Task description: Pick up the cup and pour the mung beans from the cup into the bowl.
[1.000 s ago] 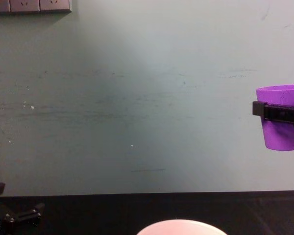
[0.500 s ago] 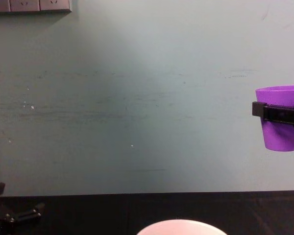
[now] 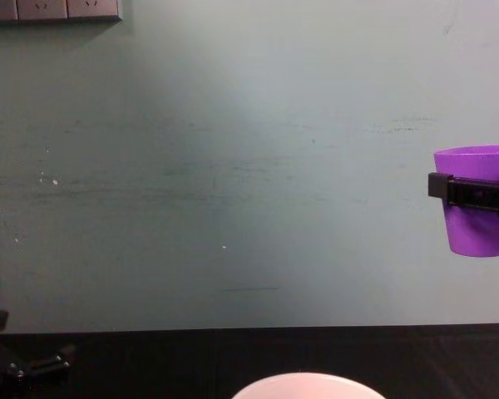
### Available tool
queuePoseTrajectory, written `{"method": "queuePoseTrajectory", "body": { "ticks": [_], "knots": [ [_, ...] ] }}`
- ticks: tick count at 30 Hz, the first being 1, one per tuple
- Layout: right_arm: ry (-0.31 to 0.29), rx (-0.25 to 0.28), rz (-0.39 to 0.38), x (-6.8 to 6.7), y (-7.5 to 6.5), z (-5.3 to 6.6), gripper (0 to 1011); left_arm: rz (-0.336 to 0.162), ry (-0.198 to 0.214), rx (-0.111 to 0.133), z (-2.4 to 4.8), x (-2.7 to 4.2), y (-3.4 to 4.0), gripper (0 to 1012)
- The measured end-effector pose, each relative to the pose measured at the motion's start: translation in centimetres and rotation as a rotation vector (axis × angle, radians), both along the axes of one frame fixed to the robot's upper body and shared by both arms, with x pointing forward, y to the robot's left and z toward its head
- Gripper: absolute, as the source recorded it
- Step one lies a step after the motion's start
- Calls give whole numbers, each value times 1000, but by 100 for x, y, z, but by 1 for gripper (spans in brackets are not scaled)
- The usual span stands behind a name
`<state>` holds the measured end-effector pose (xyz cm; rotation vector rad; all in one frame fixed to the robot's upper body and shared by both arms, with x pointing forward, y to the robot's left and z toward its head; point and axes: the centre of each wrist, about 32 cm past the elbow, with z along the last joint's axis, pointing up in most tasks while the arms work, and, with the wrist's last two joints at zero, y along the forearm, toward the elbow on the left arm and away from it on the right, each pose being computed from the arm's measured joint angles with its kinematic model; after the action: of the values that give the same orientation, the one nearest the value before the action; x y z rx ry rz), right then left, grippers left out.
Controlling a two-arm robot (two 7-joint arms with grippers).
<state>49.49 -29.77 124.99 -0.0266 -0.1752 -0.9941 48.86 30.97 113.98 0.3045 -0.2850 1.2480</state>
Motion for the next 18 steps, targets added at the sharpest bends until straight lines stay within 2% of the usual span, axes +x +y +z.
{"method": "queuePoseTrajectory", "body": {
  "ticks": [18],
  "knots": [
    [0, 0, 0, 0, 0, 0, 743, 0, 0, 0, 0, 0, 0, 1003]
  ]
}}
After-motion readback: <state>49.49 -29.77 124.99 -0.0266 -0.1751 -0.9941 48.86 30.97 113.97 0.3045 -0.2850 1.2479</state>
